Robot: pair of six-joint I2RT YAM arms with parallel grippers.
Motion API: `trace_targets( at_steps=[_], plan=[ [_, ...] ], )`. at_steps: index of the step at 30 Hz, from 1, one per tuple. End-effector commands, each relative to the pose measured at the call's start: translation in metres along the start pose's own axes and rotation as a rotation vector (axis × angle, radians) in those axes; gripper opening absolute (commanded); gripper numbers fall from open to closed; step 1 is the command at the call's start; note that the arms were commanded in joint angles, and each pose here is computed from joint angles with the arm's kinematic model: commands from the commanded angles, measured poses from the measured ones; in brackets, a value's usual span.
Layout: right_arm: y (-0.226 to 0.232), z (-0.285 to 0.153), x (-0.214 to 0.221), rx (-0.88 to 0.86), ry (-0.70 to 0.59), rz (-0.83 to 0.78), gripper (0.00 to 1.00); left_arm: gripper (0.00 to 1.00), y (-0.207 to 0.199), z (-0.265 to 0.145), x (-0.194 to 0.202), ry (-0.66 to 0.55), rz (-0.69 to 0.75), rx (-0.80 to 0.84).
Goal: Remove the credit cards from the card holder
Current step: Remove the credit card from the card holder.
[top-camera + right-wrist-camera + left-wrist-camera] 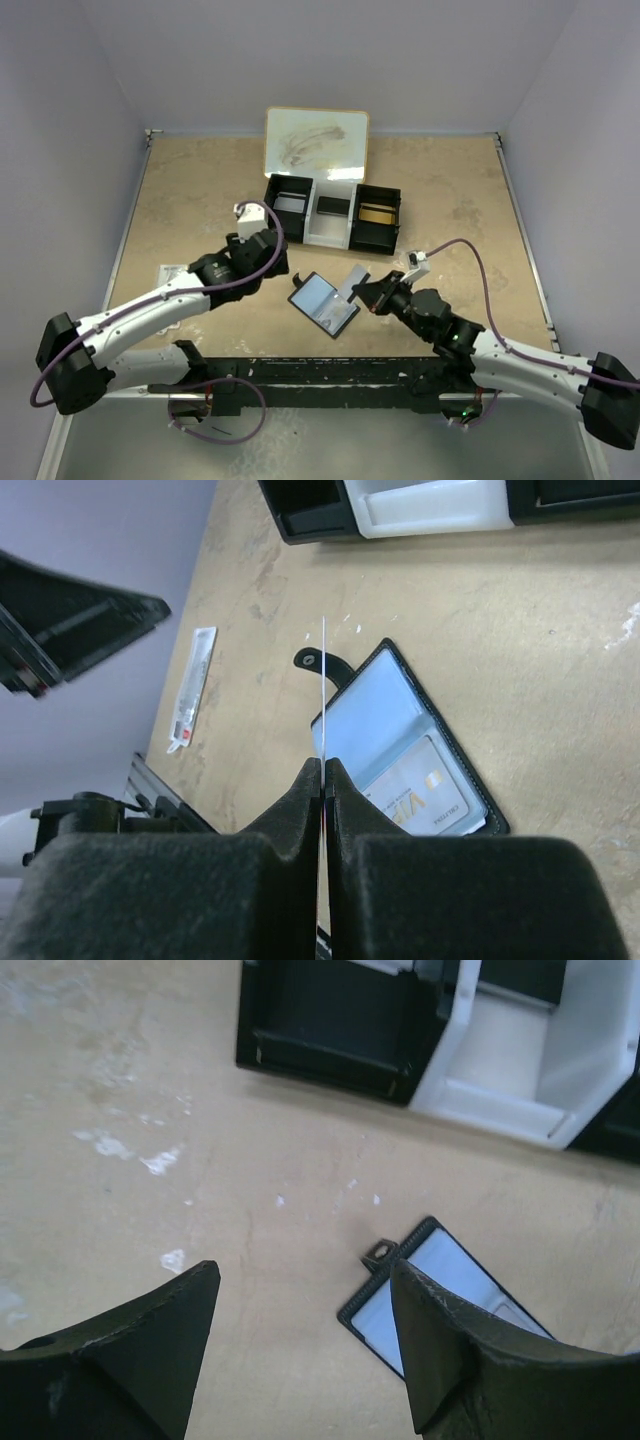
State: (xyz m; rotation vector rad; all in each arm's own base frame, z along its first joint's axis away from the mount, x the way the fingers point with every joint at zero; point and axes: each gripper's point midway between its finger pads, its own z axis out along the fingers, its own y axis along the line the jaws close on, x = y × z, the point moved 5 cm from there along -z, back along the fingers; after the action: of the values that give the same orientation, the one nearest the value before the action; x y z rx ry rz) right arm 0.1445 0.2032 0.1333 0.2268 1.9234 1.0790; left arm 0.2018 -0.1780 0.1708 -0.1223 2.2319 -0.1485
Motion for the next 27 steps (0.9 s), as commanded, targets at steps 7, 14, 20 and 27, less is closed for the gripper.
trace_targets(
  at_steps=[7, 14, 20, 27],
  plan=[
    [0.041, 0.010, -0.022, -0.110, -0.021, -0.186, 0.00, 0.68, 0.072, -0.013, -0.068, -0.054, 0.047, -0.267],
    [0.052, 0.016, -0.033, -0.084, -0.013, -0.330, 0.00, 0.69, 0.120, -0.002, -0.070, -0.093, -0.043, -0.387],
    [0.064, 0.029, -0.041, -0.066, 0.006, -0.453, 0.00, 0.69, 0.132, -0.016, -0.077, -0.159, -0.083, -0.458],
    [0.083, 0.065, -0.059, 0.047, 0.020, -0.620, 0.00, 0.70, 0.142, -0.037, -0.086, -0.264, -0.157, -0.471]
  ],
)
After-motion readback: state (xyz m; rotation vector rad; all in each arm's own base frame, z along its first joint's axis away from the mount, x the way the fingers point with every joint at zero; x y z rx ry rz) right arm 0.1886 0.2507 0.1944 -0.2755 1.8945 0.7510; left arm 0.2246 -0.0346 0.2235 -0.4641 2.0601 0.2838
